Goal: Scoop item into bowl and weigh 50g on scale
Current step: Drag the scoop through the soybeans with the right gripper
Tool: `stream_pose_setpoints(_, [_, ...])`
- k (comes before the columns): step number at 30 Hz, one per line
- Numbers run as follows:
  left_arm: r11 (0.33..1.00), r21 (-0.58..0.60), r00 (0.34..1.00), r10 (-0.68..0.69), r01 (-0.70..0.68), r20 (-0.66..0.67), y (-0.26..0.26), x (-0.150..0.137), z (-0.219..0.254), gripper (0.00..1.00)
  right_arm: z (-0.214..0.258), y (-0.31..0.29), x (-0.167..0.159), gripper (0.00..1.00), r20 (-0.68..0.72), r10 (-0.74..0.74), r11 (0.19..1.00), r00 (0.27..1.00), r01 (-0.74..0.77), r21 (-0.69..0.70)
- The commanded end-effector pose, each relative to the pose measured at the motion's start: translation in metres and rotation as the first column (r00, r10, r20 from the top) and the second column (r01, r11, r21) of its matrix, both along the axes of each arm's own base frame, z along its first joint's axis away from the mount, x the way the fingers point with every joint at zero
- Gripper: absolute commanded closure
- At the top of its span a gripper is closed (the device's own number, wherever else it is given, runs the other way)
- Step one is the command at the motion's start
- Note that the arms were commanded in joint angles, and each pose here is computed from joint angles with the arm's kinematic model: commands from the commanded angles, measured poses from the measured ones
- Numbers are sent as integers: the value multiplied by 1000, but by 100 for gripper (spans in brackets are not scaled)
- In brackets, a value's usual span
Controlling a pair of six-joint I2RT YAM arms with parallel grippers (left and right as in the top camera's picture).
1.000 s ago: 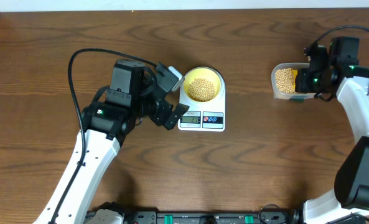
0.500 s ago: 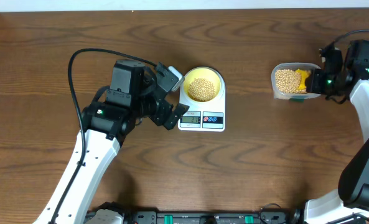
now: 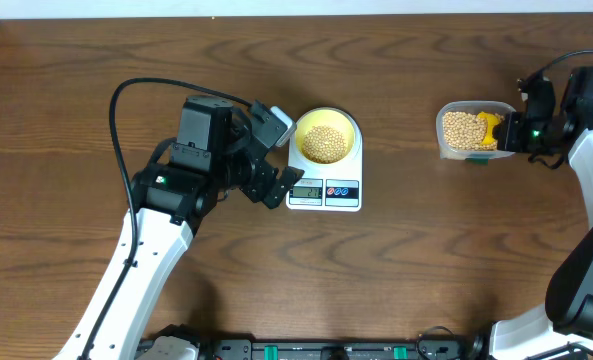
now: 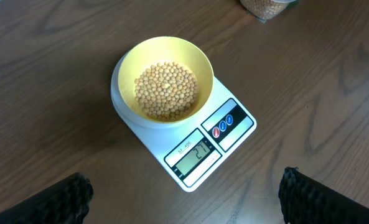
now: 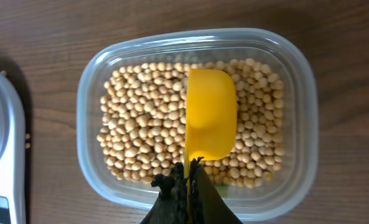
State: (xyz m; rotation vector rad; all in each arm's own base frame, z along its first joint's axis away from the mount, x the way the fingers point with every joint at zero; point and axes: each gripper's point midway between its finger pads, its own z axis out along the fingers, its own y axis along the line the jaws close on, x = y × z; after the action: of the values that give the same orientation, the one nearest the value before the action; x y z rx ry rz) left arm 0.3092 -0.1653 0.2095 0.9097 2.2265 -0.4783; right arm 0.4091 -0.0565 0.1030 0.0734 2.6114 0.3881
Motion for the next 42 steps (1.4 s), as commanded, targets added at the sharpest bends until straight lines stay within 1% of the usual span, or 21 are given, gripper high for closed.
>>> stream_pose_setpoints(1, [1000,14,1000,0,0,4,3,0,-2,2,-3,8,-3,99,12,63,997,998,-64,35])
stream_pose_setpoints(3, [1000,14,1000,0,0,4,3,0,-2,2,-4,8,-3,99,12,67,997,998,-68,37])
stream_pose_setpoints(6, [1000,14,1000,0,0,4,3,0,-2,2,-5,12,-6,99,21,115,993,993,-116,33])
stream_pose_setpoints(11, [1000,14,1000,0,0,4,3,0,-2,2,-14,14,-9,99,0,122,991,992,-122,47])
stream_pose_setpoints(13, [1000,14,1000,0,0,4,3,0,-2,2,-23,17,-9,99,-17,129,989,991,-128,76])
stream_pose_setpoints(19, [1000,14,1000,0,0,4,3,0,-2,2,-47,41,-17,99,-72,173,956,982,-149,254])
stream_pose_setpoints(33, [1000,14,1000,0,0,4,3,0,-2,2,-47,37,-19,99,-71,173,955,982,-150,254])
stream_pose_setpoints(39, [1000,14,1000,0,0,4,3,0,-2,2,-34,37,-17,99,-16,162,927,987,-147,346])
stream_pose_setpoints(42, [1000,14,1000,0,0,4,3,0,-2,2,-32,34,-17,99,-6,152,921,988,-139,364])
